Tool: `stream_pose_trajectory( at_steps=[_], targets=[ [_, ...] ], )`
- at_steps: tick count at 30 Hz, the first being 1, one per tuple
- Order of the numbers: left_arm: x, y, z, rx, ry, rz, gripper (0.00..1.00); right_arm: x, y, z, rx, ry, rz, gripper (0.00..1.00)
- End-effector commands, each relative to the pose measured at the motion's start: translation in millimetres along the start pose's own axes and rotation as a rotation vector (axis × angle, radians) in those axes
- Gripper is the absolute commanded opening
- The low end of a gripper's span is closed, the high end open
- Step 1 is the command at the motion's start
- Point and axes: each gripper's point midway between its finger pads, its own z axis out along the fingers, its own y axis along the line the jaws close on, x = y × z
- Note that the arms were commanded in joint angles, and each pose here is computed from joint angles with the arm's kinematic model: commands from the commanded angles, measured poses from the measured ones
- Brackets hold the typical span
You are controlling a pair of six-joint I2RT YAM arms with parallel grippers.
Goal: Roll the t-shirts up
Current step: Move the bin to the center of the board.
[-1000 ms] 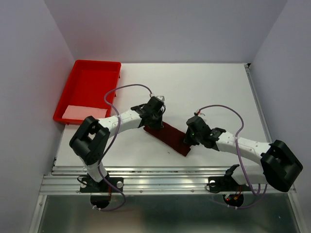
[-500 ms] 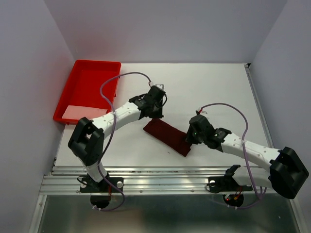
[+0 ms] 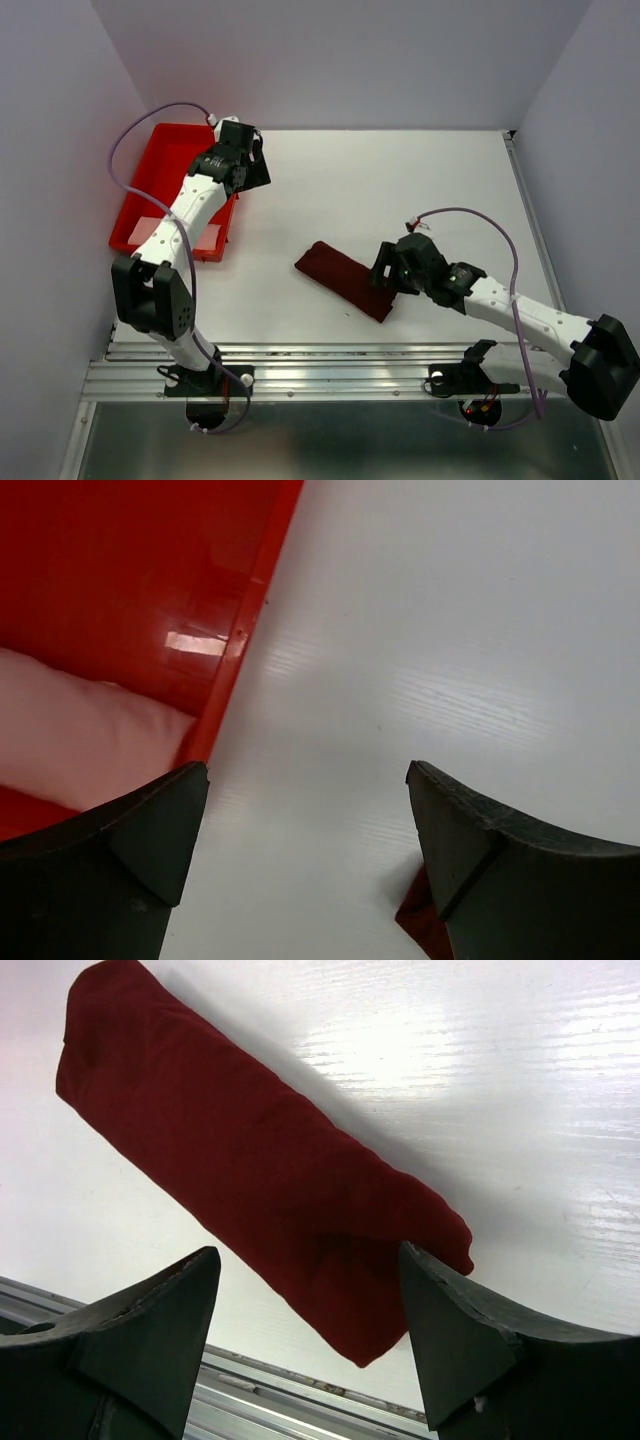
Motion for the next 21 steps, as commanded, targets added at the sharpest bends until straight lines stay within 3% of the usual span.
stream_pose_trajectory(
  at_steps=[1,7,14,18,21],
  targets=[
    [-13.2,34.5,12.5,-0.137,0.007,0.033,0.93,-10.4,8.2,-9.4,-0.029,-0.028,-0.014,0.79],
    [-12.6,58.9,49.4,-0.207,0.039,0.019,0.95,-6.4,6.6,-9.9,-0.034,-0.016,-0.021,0.8],
    [1.1,53.8,98.2,-0.122,0.114,0.025,0.96,-1.3,-4.5,-12.8,-0.006,-0.017,0.0,0.82],
    [16.1,31.8,118.5,-0.014,0.184,0.037,0.96,1.7,-18.4,-21.4,0.025,-0.036,0.036,0.94],
    [27.7,17.9,125.8,0.05,0.22,0.037,0.95,3.0,-19.7,-34.8,-0.009,-0.055,0.102,0.97]
  ],
)
